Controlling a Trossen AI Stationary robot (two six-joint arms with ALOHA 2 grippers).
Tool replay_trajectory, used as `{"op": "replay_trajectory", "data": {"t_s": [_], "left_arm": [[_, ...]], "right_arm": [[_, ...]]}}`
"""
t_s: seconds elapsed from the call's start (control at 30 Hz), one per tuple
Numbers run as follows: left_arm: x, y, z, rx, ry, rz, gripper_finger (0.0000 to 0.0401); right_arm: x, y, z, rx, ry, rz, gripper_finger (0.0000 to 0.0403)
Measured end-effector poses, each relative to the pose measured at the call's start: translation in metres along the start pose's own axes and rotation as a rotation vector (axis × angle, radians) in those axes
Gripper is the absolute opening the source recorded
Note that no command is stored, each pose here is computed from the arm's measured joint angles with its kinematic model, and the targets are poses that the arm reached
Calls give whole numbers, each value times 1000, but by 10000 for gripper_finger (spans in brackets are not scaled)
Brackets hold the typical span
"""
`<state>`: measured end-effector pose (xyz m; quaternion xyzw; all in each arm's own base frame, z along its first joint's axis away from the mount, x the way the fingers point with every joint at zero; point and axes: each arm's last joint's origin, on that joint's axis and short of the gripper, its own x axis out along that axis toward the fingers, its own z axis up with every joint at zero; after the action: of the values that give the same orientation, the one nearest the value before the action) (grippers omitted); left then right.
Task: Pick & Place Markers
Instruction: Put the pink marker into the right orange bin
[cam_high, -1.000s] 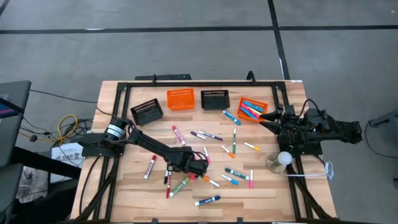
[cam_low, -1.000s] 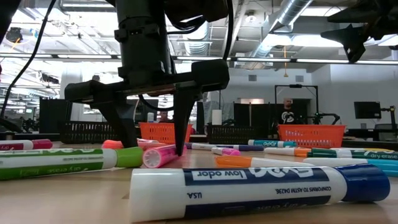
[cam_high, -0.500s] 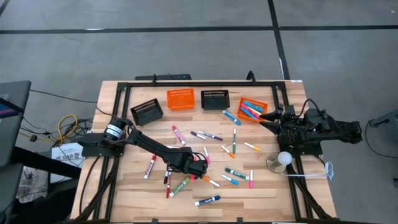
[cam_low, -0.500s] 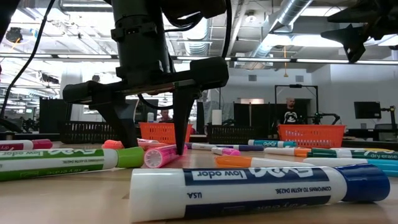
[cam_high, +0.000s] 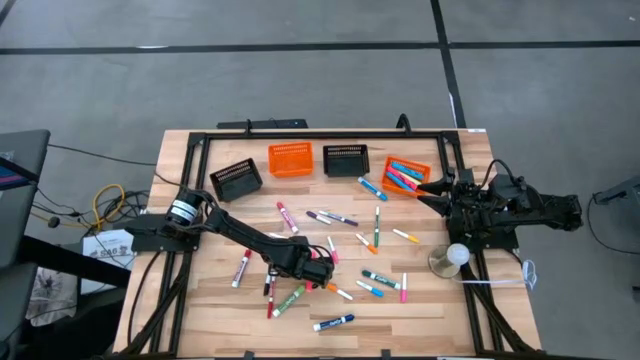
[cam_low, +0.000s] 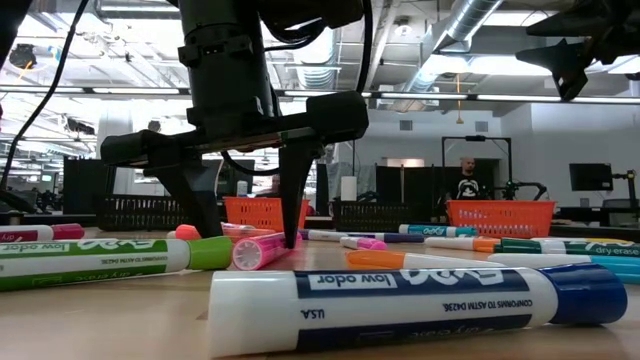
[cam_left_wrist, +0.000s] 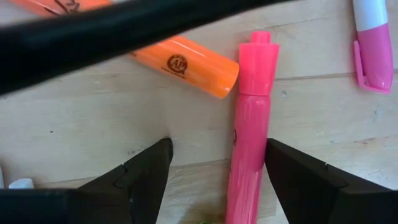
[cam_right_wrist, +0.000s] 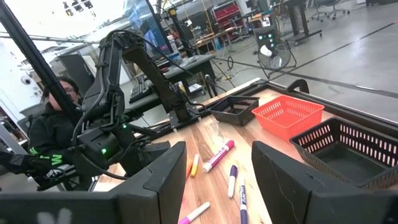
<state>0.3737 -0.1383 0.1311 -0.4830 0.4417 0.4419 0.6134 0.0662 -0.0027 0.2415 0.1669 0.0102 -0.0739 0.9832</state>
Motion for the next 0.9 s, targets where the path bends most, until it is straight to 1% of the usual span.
{"op": "replay_trajectory", "data": {"t_s": [0.13,0.3,0.43,0.57,0.63,0.8,0.83,0.9], "left_arm": [[0,0,0,0,-3,0,256],[1,0,2,-6,11,11,230],[2,0,8,-21,42,26,194],[3,-1,12,-29,47,32,149],[3,-6,14,-38,28,-17,125],[4,-8,19,-49,-44,-44,69],[4,-8,19,-51,-48,-48,62],[5,-9,23,-59,-44,-47,60]], "right_arm": [[0,0,0,0,0,0,171],[0,0,0,0,0,-1,173],[0,0,0,0,-1,-1,173],[0,0,0,0,0,-2,171],[0,0,0,0,-1,-2,171],[0,0,0,1,-4,-2,171],[0,0,0,1,-4,-2,170],[0,0,0,1,-5,-2,170]]}}
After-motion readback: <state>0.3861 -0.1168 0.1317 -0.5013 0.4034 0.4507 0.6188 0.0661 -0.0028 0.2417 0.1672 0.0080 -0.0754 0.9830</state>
